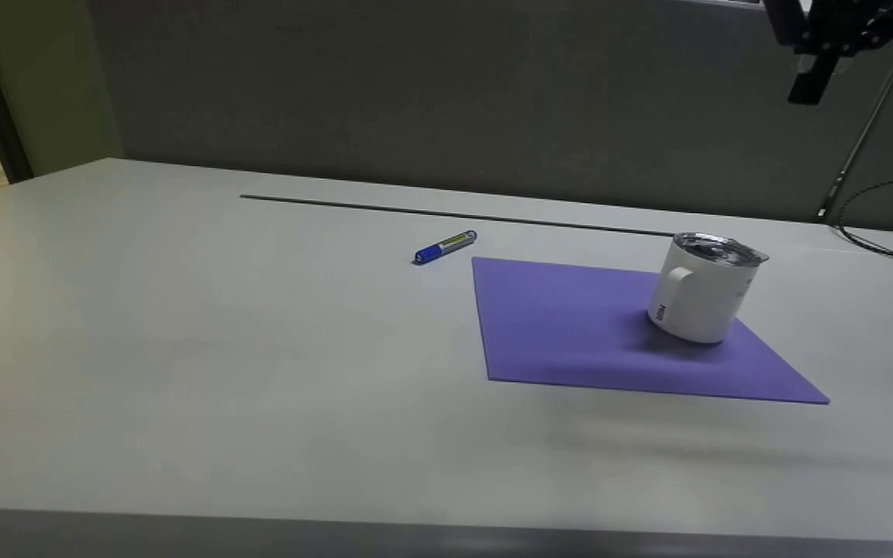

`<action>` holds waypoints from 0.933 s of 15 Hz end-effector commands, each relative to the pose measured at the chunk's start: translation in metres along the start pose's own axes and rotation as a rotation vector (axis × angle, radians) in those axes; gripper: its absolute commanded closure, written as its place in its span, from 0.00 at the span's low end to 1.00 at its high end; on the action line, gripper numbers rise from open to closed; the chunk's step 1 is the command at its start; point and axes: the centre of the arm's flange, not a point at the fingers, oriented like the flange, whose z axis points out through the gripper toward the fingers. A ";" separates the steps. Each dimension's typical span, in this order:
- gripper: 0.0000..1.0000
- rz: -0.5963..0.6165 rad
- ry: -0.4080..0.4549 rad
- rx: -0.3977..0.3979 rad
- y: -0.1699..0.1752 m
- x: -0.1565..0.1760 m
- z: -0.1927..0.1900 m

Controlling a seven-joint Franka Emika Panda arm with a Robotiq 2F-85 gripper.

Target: Open the sliding lid on the travel mug

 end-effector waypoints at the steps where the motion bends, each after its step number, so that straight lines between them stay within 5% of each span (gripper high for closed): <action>1: 0.99 -0.002 -0.001 0.000 0.000 0.000 0.000; 11: 1.00 0.021 0.033 0.019 -0.009 0.013 0.019; 14: 1.00 0.050 -0.051 0.051 -0.007 0.011 0.056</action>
